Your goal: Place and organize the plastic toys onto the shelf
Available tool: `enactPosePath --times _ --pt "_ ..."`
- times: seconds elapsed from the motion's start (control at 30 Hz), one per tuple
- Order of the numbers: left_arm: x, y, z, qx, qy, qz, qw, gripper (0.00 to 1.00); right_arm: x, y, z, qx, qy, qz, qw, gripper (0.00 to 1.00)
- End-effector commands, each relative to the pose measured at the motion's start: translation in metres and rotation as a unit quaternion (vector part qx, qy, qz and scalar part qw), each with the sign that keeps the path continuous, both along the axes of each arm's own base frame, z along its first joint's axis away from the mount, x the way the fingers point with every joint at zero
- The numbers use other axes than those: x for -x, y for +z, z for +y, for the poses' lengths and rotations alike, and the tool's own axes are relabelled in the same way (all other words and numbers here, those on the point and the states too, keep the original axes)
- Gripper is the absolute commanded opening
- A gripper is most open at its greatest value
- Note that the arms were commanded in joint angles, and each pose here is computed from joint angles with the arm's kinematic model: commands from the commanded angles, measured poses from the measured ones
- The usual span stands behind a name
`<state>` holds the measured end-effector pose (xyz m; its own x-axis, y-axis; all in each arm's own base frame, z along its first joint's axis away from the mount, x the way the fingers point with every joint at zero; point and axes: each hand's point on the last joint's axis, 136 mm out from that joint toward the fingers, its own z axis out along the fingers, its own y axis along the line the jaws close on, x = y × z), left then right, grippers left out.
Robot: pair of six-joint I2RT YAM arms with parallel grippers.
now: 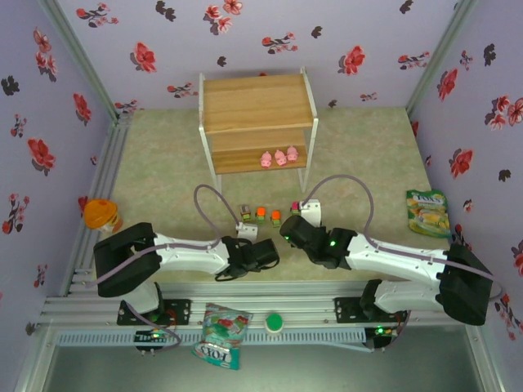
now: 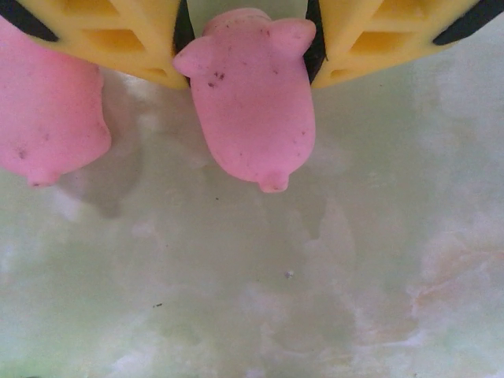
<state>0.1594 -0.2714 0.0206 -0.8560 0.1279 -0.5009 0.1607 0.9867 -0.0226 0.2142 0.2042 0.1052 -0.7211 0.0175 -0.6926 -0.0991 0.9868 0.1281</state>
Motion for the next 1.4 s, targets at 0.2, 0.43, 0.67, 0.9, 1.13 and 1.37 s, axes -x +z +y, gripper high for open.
enactPosePath --times 0.2,0.43,0.67,0.9,1.13,1.37 --pt "-0.003 0.001 -0.001 -0.002 0.005 0.000 1.000 0.43 -0.002 0.000 -0.004 0.000 -0.010 -0.004 1.000 0.46" --pt "-0.006 0.009 0.001 0.000 0.003 -0.012 1.000 0.39 -0.004 0.002 -0.003 0.001 -0.008 -0.005 1.000 0.46" --pt "-0.006 0.012 0.000 -0.001 0.002 -0.015 1.000 0.38 -0.005 0.004 -0.002 0.000 -0.007 -0.005 1.000 0.46" --pt "-0.008 0.018 0.002 -0.003 0.000 -0.022 1.000 0.36 -0.006 0.006 -0.003 0.001 -0.007 -0.006 1.000 0.45" --pt "-0.009 0.021 0.005 -0.006 0.001 -0.027 1.000 0.35 -0.005 0.004 -0.003 -0.001 -0.008 -0.004 1.000 0.45" --pt "-0.009 0.024 0.006 -0.006 0.001 -0.029 1.000 0.35 -0.004 0.003 -0.006 -0.003 -0.012 -0.005 1.000 0.45"
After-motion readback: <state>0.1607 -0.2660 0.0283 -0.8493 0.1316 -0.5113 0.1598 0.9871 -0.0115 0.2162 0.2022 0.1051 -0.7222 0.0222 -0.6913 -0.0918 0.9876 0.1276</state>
